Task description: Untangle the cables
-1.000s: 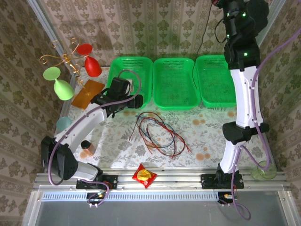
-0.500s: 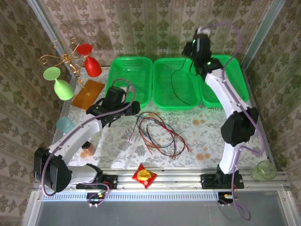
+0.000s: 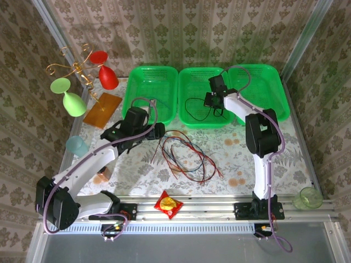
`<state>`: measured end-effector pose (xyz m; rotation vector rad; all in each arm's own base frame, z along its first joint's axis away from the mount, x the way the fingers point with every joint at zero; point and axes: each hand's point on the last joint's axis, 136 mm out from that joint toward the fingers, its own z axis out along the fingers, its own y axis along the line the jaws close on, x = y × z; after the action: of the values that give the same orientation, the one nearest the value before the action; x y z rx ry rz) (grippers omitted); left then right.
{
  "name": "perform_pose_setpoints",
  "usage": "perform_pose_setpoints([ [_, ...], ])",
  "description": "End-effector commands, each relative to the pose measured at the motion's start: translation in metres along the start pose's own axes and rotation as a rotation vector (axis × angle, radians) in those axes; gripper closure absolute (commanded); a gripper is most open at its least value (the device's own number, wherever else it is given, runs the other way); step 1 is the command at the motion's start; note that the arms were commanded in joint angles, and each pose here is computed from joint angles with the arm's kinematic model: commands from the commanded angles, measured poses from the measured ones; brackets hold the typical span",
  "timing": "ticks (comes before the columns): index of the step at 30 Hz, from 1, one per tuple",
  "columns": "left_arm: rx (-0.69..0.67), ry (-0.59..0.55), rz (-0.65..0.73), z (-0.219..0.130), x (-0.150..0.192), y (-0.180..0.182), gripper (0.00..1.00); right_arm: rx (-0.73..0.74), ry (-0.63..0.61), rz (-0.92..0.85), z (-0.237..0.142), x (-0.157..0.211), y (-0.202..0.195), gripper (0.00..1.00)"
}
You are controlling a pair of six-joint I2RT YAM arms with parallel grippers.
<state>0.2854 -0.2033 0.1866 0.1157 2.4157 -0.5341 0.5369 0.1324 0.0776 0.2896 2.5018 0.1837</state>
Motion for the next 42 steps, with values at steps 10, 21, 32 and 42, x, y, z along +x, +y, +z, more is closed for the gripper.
perform_pose_setpoints([
  [10,0.016,0.105,-0.043,-0.001,0.026,-0.008,0.19,-0.003,-0.153,-0.073,-0.074,-0.056,0.012,0.15],
  [21,0.021,0.165,0.009,-0.013,0.045,-0.023,0.17,0.000,-0.236,-0.164,-0.189,-0.085,0.007,0.00],
  [32,0.028,0.158,0.022,-0.020,0.072,-0.015,0.18,-0.108,-0.116,-0.142,-0.251,0.058,-0.007,0.00],
  [42,0.039,0.158,0.009,-0.014,0.090,-0.015,0.19,-0.127,0.128,-0.076,-0.232,0.185,-0.044,0.31],
])
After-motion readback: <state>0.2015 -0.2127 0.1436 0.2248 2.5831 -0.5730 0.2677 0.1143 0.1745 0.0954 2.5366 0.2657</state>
